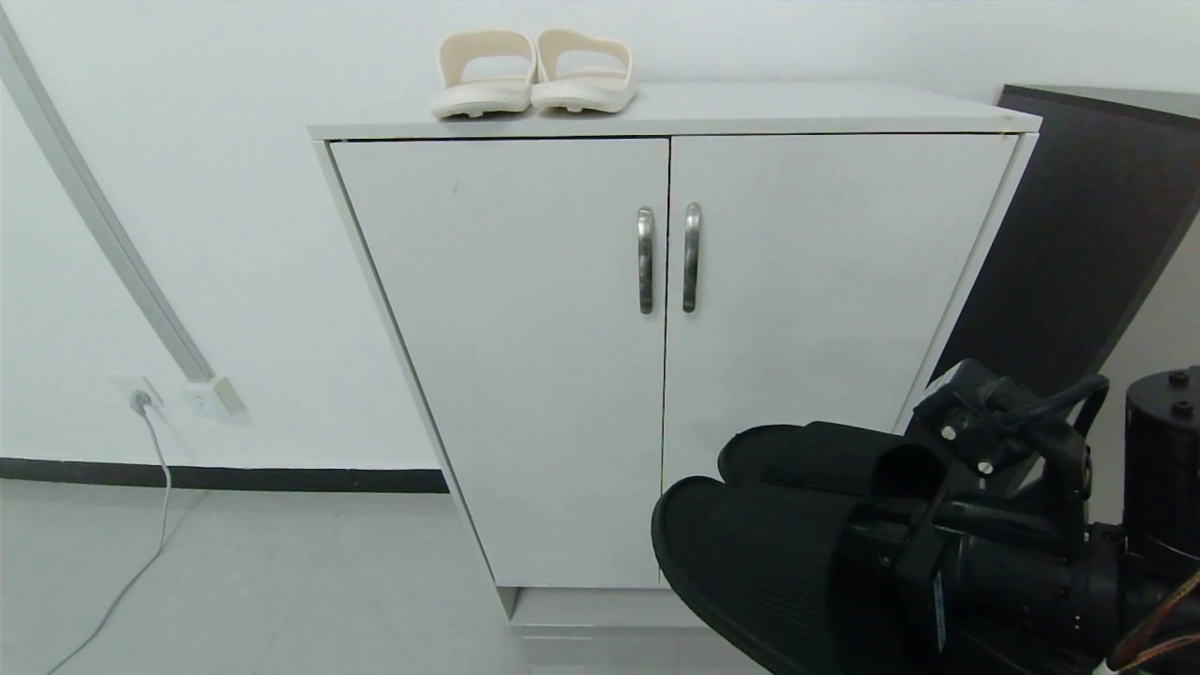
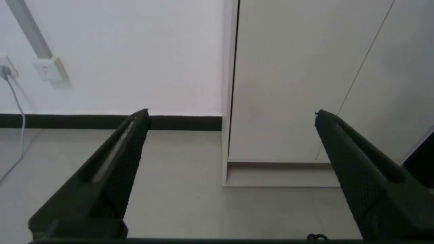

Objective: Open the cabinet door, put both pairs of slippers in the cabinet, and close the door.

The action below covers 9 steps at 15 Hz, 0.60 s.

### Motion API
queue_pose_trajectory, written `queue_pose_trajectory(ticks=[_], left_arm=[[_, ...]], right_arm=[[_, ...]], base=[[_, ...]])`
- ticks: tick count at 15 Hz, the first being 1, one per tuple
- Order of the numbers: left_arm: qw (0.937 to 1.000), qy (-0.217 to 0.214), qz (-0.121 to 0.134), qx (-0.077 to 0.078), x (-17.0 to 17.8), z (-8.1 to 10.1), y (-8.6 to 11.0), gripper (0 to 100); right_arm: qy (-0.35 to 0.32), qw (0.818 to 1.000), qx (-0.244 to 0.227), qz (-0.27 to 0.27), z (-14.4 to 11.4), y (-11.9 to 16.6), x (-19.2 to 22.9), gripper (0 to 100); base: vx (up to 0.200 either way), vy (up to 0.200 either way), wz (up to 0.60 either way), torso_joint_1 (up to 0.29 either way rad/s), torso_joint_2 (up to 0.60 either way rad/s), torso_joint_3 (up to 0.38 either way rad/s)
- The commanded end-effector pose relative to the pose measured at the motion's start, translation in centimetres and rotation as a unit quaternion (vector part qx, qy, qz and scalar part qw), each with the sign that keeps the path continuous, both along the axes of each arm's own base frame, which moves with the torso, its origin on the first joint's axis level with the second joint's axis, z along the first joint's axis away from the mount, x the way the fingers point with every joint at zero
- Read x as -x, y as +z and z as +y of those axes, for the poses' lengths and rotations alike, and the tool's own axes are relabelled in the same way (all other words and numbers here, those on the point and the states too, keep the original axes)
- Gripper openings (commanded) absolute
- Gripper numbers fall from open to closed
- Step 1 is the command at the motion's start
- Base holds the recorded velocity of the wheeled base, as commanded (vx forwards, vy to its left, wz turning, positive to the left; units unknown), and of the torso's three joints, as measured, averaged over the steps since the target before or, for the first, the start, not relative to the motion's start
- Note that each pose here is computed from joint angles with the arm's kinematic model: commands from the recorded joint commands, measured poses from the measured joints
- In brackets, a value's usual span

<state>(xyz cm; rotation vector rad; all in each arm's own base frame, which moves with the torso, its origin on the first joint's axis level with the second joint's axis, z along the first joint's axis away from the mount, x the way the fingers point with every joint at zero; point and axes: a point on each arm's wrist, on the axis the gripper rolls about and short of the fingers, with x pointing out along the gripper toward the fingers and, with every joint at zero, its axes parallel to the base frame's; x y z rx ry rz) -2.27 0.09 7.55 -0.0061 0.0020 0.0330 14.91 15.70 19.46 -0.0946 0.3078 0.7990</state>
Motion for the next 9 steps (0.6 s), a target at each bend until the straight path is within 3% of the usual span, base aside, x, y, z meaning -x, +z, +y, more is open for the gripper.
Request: queue_pose_trajectory(ticks=[1,3,7,9], left_arm=[[1.0,0.0,0.0,0.001,0.0,0.0,0.0,100],[1.0,-0.003,0.002,0.0,0.0,0.0,0.0,100],[0.9982,-0.013,0.057,-0.013,-0.8,0.0,0.2,100],[0.9968,-0.021,0.068,-0.037,-1.1,-0.1,0.4,100]], right_arm=[[0.0,1.0,0.002,0.002,0.0,-0.2,0.0,0],[0.0,1.0,0.003,0.003,0.0,-0.2,0.0,0],[0.001,1.0,0.008,0.006,0.2,-0.5,-0.1,0],[0.004,1.0,0.014,0.002,0.2,-0.6,0.0,0]], base=[[0.0,0.0,0.0,-0.002,0.19,0.193],[0.0,0.0,0.0,0.0,0.08,0.071],[0.0,0.0,0.0,-0.001,0.01,0.007],[0.0,0.0,0.0,0.0,0.0,0.0]])
